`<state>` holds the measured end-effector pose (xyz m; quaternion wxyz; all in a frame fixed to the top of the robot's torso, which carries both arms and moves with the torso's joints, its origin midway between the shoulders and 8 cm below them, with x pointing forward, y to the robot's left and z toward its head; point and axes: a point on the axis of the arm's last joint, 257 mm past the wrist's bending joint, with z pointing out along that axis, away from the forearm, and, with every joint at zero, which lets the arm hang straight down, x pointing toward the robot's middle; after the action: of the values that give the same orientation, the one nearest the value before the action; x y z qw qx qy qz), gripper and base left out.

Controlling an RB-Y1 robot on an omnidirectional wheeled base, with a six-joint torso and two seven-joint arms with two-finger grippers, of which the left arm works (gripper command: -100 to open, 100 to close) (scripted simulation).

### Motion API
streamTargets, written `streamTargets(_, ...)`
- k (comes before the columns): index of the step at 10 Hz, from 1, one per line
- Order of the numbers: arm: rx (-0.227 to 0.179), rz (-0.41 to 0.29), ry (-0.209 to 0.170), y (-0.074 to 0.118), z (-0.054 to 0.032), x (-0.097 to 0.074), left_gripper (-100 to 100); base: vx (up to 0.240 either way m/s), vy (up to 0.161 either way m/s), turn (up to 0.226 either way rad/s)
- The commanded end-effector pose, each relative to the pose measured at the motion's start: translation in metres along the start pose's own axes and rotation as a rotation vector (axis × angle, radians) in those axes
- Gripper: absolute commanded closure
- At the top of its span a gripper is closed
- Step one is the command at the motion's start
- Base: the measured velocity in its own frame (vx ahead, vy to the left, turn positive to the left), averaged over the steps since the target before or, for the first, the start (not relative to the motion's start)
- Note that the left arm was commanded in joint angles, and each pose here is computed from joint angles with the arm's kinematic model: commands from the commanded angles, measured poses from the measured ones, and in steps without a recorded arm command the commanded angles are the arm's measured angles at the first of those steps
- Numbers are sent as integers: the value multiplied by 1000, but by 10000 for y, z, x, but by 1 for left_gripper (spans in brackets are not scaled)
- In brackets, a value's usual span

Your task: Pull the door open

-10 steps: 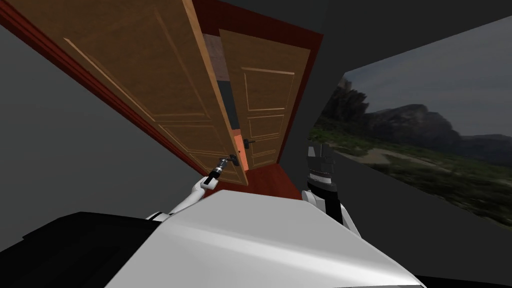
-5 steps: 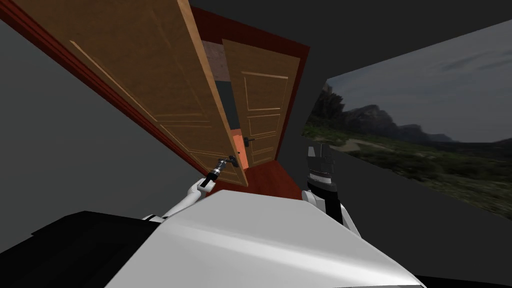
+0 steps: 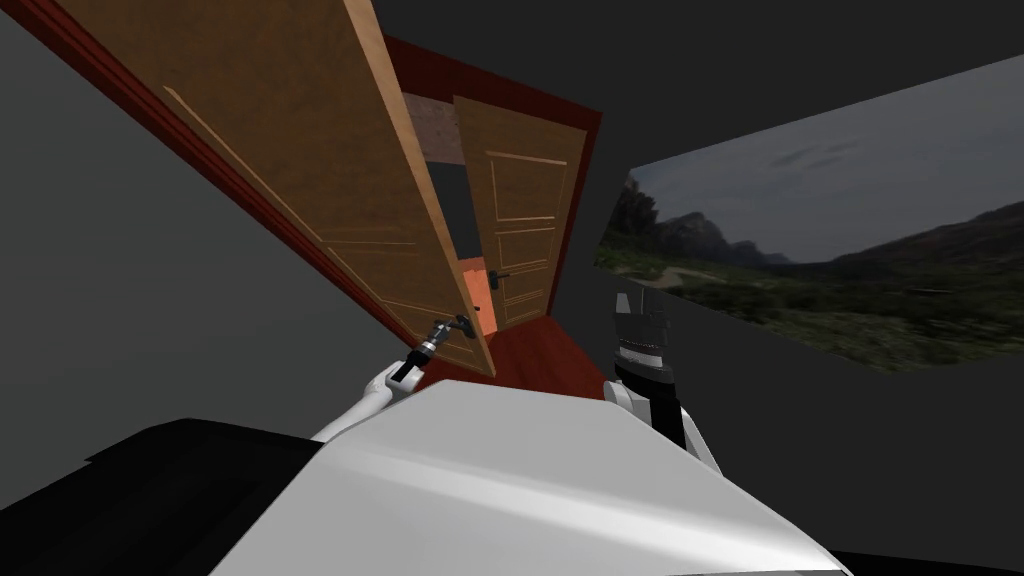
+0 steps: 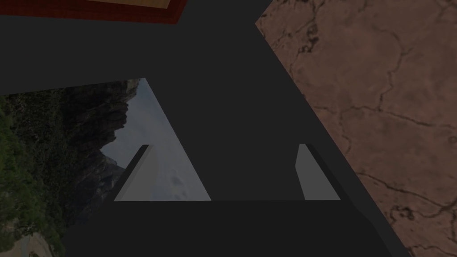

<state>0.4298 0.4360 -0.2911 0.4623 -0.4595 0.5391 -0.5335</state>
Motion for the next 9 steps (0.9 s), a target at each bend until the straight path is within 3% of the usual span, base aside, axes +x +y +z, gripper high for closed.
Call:
streamTargets(1,0,0,0,0,0,0,100,-73,38,-7)
streamTargets(2,-3,-1,13,23,-73,3,100,-148,66,-186)
streamTargets(9,3,-6,68,19,-293,23,100,-192,101,-150)
